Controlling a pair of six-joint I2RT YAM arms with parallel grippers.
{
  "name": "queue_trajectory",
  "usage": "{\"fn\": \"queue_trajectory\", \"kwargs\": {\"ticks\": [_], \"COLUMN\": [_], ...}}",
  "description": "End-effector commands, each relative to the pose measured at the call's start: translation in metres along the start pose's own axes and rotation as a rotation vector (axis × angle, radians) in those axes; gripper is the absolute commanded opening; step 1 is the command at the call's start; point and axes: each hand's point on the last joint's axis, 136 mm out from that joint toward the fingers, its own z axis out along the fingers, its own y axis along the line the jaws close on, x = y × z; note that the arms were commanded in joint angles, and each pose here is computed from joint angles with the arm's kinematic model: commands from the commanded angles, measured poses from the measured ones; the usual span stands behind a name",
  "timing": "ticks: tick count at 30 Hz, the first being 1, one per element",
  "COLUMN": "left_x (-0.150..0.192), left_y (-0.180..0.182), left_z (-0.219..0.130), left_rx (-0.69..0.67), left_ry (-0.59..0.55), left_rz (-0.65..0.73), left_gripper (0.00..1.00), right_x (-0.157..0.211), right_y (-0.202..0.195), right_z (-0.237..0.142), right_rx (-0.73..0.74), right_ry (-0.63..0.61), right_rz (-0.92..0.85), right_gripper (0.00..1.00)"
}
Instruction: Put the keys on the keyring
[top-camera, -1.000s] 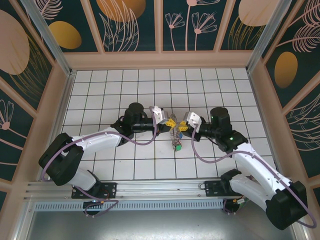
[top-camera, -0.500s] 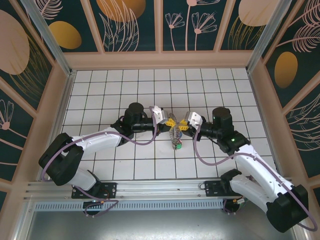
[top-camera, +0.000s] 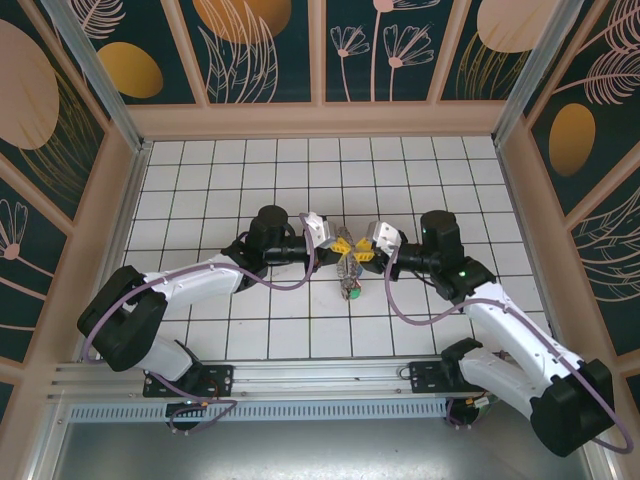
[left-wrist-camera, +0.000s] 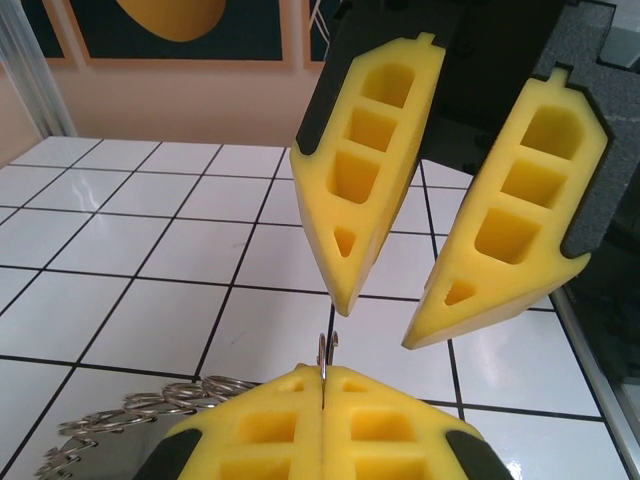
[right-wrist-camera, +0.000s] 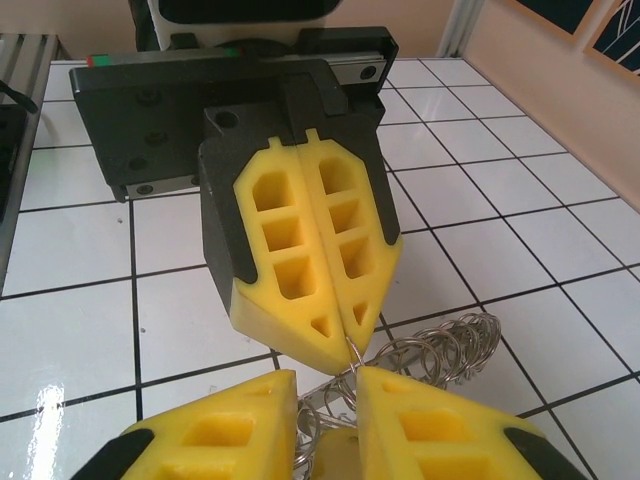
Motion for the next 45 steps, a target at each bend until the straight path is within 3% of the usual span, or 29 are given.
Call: {"fn": "queue_trajectory", "kwargs": {"ticks": [1, 15, 23, 30, 34, 40, 45], "left_x": [-0.036, -0.038, -0.038, -0.038, -0.04, -0.04, -0.038], "left_y": [0.0, -0.002, -0.001, 0.0, -0.001, 0.0, 0.0], "left_z": [-0.004, -0.005, -0.005, -0.005, -0.005, -0.006, -0.006], "left_rx": [-0.005, 0.001, -0.001, -0.001, 0.001, -0.005, -0.007], "left_ry": [-0.078, -0.083, -0.081, -0.081, -0.084, -0.082, -0.078], "left_rz": [0.085, 0.087, 0.086, 0.093, 0.096, 0.094, 0.092], "left_gripper": [0.0, 0.0, 0.0, 0.0, 0.0, 0.0, 0.0], "right_x": [-0.018, -0.009, -0.003, 0.0, 0.003, -0.003, -0.002], "right_y": [-0.001, -0.002, -0.018, -0.004, -0.006, -0.01, -0.011], "right_z": [-0.002, 0.001, 0.0, 0.008, 0.012, 0.011, 0.01], "right_rx": [-0.018, -0.017, 0.085, -0.035, -0.034, -0.024, -0.023], "right_ry": [-0.038, -0.005, 0.015, 0.011, 0.009, -0.013, -0.005], "right_rz": [-0.044, -0.044, -0.095, -0.057, -0.053, -0.06, -0.052], "right_gripper": [0.23, 0.24, 0.24, 0.24, 0.23, 0.15, 0.02]}}
